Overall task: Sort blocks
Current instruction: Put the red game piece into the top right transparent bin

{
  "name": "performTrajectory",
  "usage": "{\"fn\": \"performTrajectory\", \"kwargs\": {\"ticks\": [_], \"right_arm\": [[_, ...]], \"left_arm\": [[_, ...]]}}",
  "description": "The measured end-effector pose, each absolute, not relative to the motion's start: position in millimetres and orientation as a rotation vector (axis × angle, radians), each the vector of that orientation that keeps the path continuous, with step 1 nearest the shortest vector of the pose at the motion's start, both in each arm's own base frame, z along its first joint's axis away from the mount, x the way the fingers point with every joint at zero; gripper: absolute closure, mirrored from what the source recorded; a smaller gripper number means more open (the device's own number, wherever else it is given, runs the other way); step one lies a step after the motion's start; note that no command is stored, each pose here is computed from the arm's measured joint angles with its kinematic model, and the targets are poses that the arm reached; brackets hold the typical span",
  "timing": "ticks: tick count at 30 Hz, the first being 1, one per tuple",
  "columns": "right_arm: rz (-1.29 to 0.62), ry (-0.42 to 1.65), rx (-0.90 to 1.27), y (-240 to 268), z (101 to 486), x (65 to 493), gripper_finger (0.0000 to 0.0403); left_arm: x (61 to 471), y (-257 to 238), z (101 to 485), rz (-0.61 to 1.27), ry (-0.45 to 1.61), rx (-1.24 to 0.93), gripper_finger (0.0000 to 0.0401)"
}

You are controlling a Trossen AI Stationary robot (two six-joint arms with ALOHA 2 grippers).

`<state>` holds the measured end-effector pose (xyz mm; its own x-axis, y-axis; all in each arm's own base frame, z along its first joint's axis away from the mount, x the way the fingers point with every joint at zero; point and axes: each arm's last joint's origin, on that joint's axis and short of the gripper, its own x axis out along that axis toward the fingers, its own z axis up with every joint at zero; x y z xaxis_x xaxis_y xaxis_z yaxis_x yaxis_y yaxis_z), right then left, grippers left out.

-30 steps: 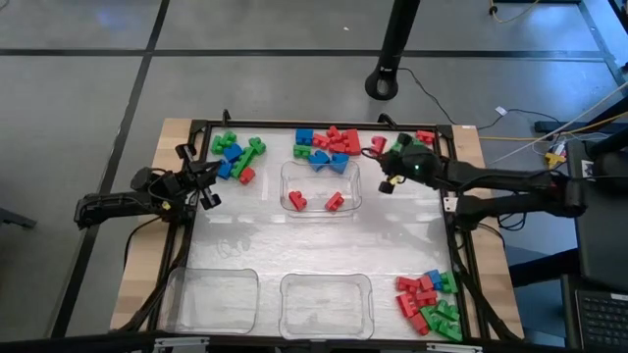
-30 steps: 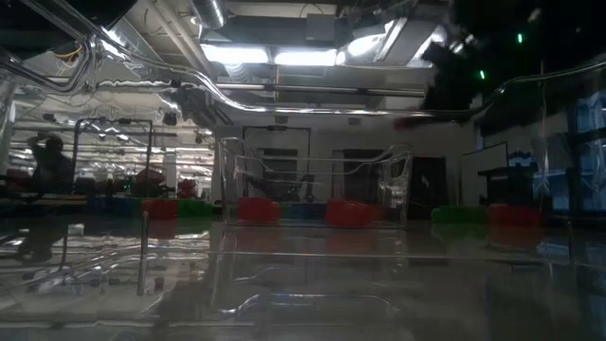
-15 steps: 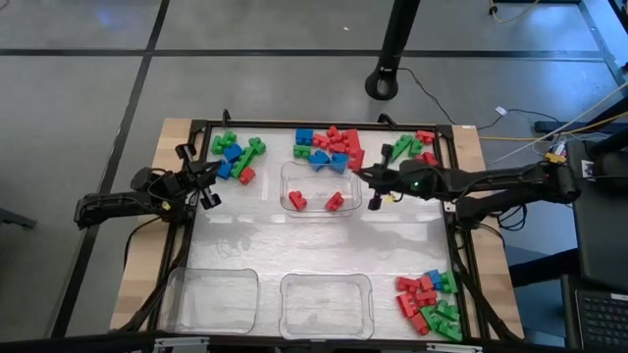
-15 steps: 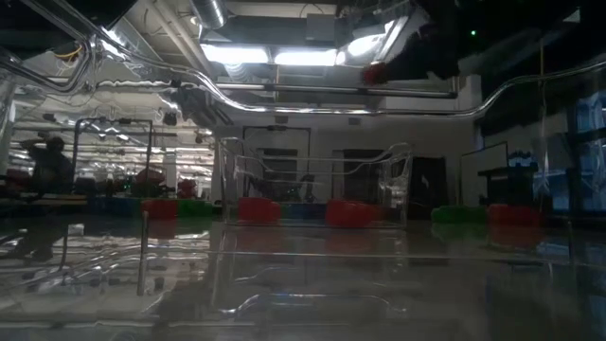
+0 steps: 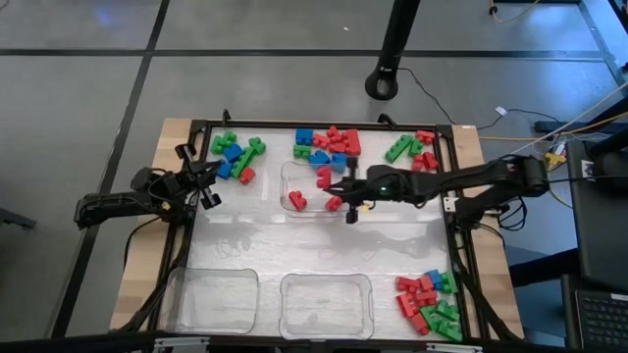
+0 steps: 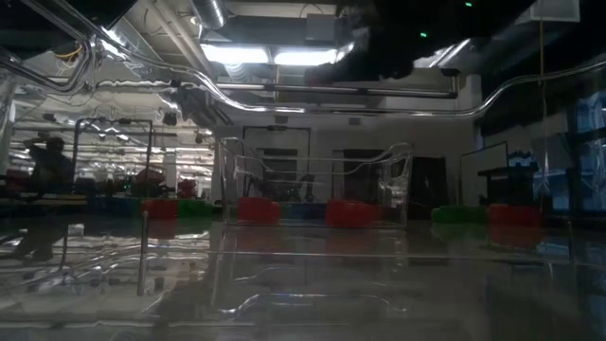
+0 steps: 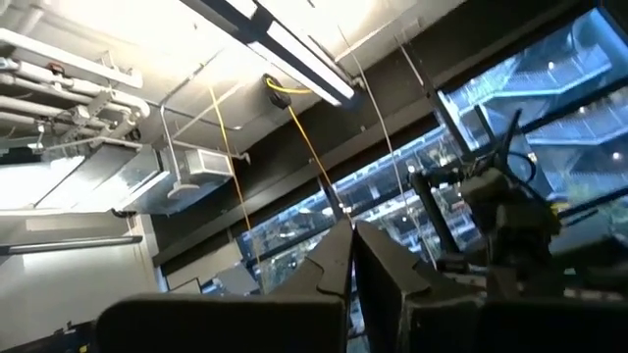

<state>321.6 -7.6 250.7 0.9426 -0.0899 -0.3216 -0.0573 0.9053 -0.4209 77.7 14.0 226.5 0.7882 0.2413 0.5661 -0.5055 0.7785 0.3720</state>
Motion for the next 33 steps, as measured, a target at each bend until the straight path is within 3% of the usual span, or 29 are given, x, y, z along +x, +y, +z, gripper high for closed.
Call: {"fn": "performTrajectory", "kwargs": {"ticks": [12,19,26,29,33], "right_arm": [[0.137,0.438,-0.435,-0.9,231.2,367.3,0.0398],[-0.002,0.636,-0.503,-9.4,215.1,362.1,0.0398],[-0.014,0.691,-0.506,-11.9,210.0,359.9,0.0396],[-0.027,0.688,-0.507,-12.1,210.3,360.3,0.0381],[-0.032,0.691,-0.493,-12.2,210.1,360.0,0.0331]], "left_arm": [[77.8,13.9,226.4,0.419,-0.522,0.535,0.0395],[77.8,13.8,226.4,0.418,-0.522,0.534,0.0395],[77.8,13.9,226.4,0.419,-0.523,0.534,0.0395],[77.7,13.9,226.5,0.419,-0.523,0.534,0.0395],[77.7,13.9,226.4,0.419,-0.523,0.534,0.0395]]}}
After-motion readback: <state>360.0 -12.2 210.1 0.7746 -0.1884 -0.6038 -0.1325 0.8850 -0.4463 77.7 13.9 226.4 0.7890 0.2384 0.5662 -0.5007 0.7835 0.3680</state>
